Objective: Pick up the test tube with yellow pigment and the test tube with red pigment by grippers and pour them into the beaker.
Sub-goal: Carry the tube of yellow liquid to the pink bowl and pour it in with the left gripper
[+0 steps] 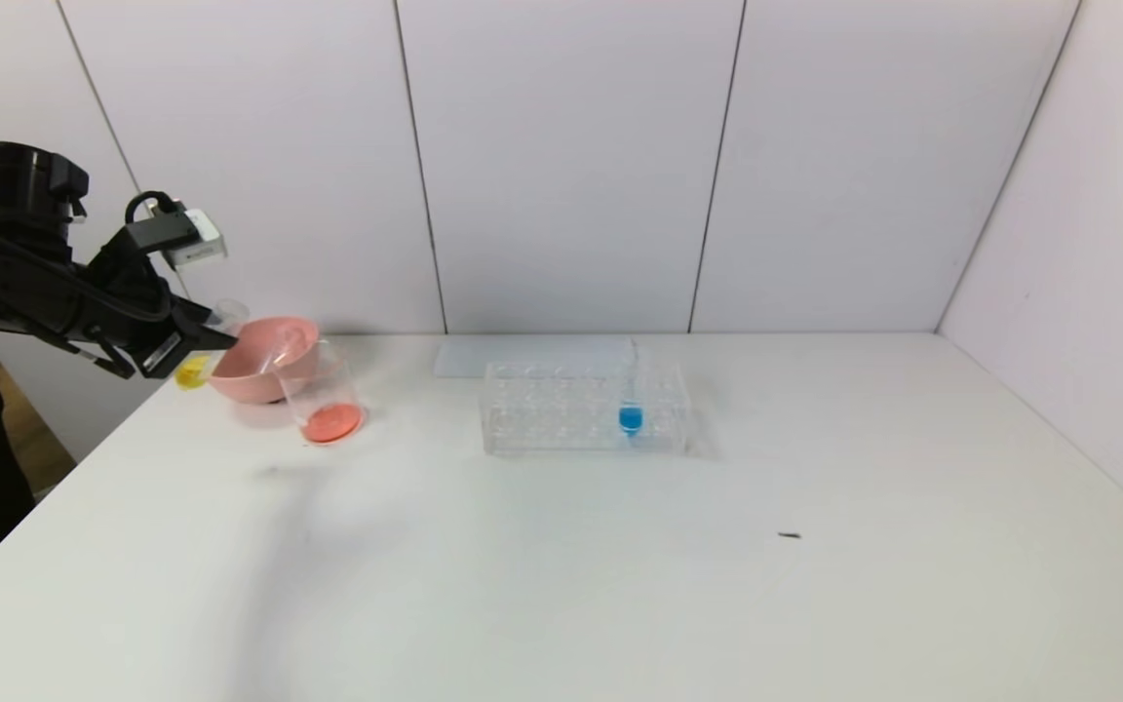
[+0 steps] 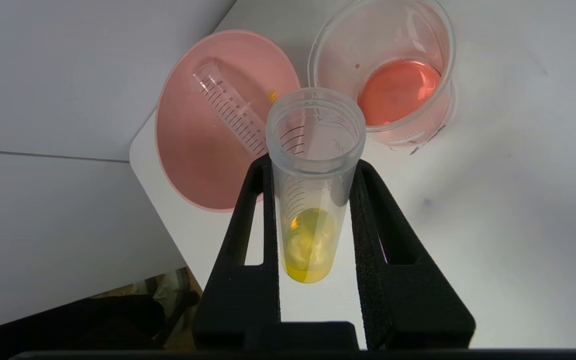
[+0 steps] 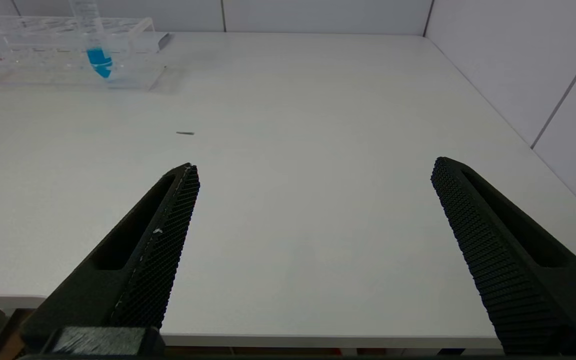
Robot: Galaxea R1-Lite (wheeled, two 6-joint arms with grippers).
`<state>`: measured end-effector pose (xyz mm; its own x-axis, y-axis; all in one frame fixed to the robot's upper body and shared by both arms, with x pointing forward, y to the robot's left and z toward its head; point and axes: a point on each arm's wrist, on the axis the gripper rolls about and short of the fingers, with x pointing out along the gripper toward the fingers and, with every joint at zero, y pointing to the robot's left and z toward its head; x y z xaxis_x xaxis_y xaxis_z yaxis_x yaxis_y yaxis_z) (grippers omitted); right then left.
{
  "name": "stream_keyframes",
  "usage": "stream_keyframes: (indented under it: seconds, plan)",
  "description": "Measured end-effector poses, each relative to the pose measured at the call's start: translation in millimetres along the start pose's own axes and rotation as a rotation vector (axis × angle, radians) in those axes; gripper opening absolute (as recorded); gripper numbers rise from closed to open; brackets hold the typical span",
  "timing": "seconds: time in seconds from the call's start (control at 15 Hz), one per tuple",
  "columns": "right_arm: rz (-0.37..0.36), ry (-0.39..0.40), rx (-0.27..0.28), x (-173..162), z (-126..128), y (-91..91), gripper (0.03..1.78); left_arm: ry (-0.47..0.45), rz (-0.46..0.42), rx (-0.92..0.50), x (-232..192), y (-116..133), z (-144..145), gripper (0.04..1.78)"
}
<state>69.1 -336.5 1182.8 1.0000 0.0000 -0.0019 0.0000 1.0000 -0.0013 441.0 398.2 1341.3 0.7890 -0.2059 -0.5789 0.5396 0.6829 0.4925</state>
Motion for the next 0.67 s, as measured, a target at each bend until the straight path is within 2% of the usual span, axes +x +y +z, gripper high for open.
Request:
stream_keyframes:
  seconds: [0.2,0.47,0.67]
  plan:
    - [0.0,0.0,0.0,0.0,0.0,0.0,1.7,0.0,-0.004,0.05,4.1,4.8,1.7,0.45]
    - [0.0,0.0,0.0,0.0,0.0,0.0,1.7,0.037,-0.056,0.085,6.6,7.2,1.6,0.45]
    - [0.0,0.0,0.0,0.0,0.0,0.0,1.7,0.035,-0.046,0.103,10.0,13.4,3.2,0.45]
